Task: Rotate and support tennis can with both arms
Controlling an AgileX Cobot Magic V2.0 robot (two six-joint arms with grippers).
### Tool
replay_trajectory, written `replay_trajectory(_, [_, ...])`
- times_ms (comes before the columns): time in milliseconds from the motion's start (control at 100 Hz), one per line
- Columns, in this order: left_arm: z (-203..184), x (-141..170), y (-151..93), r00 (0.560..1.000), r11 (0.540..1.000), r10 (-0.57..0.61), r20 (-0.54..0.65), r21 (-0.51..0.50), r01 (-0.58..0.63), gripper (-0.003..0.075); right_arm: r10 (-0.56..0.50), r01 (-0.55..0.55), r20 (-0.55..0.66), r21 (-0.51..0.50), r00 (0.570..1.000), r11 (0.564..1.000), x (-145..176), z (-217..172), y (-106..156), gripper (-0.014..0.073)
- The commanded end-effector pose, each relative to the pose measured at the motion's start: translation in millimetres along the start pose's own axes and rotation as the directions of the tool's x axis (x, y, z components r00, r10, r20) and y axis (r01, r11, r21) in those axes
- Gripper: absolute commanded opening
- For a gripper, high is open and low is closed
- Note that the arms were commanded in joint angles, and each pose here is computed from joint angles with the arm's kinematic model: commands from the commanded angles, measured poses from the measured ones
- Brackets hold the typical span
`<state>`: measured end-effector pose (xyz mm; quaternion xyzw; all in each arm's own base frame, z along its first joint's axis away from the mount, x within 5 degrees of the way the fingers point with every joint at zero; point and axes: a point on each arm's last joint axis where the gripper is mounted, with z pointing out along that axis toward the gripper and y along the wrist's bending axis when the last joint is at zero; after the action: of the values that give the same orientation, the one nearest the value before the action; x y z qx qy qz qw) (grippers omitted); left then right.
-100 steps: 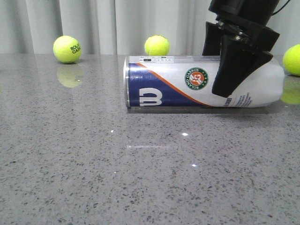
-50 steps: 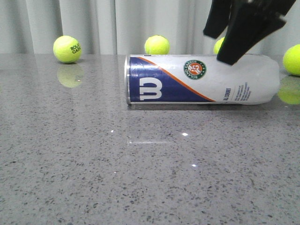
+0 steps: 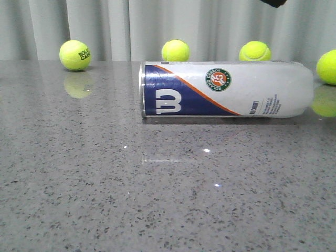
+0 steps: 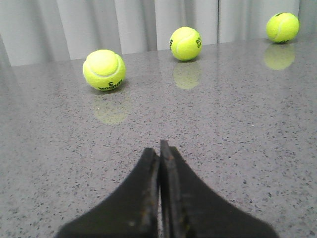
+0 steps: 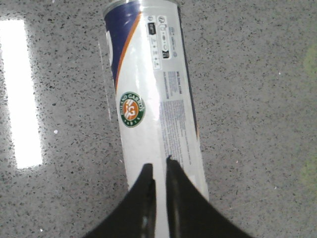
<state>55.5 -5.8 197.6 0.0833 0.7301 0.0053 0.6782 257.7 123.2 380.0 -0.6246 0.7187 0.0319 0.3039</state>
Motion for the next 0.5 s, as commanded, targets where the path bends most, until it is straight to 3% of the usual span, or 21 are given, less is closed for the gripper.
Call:
replay_trajectory(0, [0.2, 6.0, -0.9, 0.998, 1.000, -0.011, 0.067, -0.006, 0.011, -0.0018, -0.010, 0.005, 0.062, 0.079, 0.998, 0.997, -8.7, -24.4, -0.6, -0.0069])
replay_trajectory(130, [0.2, 6.0, -0.9, 0.998, 1.000, -0.011, 0.067, -0.006, 0.011, -0.0018, 0.024, -0.027, 0.060, 0.056, 0.998, 0.998, -8.0, -28.9, 3.7, -0.0067])
replay_trajectory(200, [0.2, 6.0, -0.9, 0.998, 1.000, -0.011, 0.067, -0.006, 0.011, -0.0019, 0.176, -0.179, 0.074, 0.033, 0.982, 0.983, -8.6, -30.9, 6.0, -0.0067])
replay_trajectory(250, [0.2, 6.0, -0.9, 0.998, 1.000, -0.011, 0.067, -0.006, 0.011, -0.0018, 0.320, -0.323, 0.083, 0.025, 0.944, 0.946, -8.9, -32.1, 6.2, -0.0067])
replay_trajectory(320, [0.2, 6.0, -0.9, 0.998, 1.000, -0.011, 0.067, -0.006, 0.011, -0.0019, 0.529, -0.533, 0.102, 0.015, 0.842, 0.846, -9.6, -32.9, 5.1, -0.0067])
replay_trajectory(400, [0.2, 6.0, -0.9, 0.998, 1.000, -0.011, 0.067, -0.006, 0.011, -0.0019, 0.758, -0.762, 0.108, -0.013, 0.643, 0.648, -9.1, -33.6, 4.3, -0.0067])
replay_trajectory(450, [0.2, 6.0, -0.9, 0.998, 1.000, -0.011, 0.067, -0.006, 0.011, -0.0018, 0.828, -0.831, 0.107, -0.025, 0.550, 0.556, -9.1, -34.0, 4.4, -0.0067])
replay_trajectory(490, [0.2, 6.0, -0.9, 0.998, 1.000, -0.011, 0.067, -0.006, 0.011, -0.0018, 0.850, -0.854, 0.113, -0.030, 0.514, 0.520, -9.3, -35.2, 4.5, -0.0067])
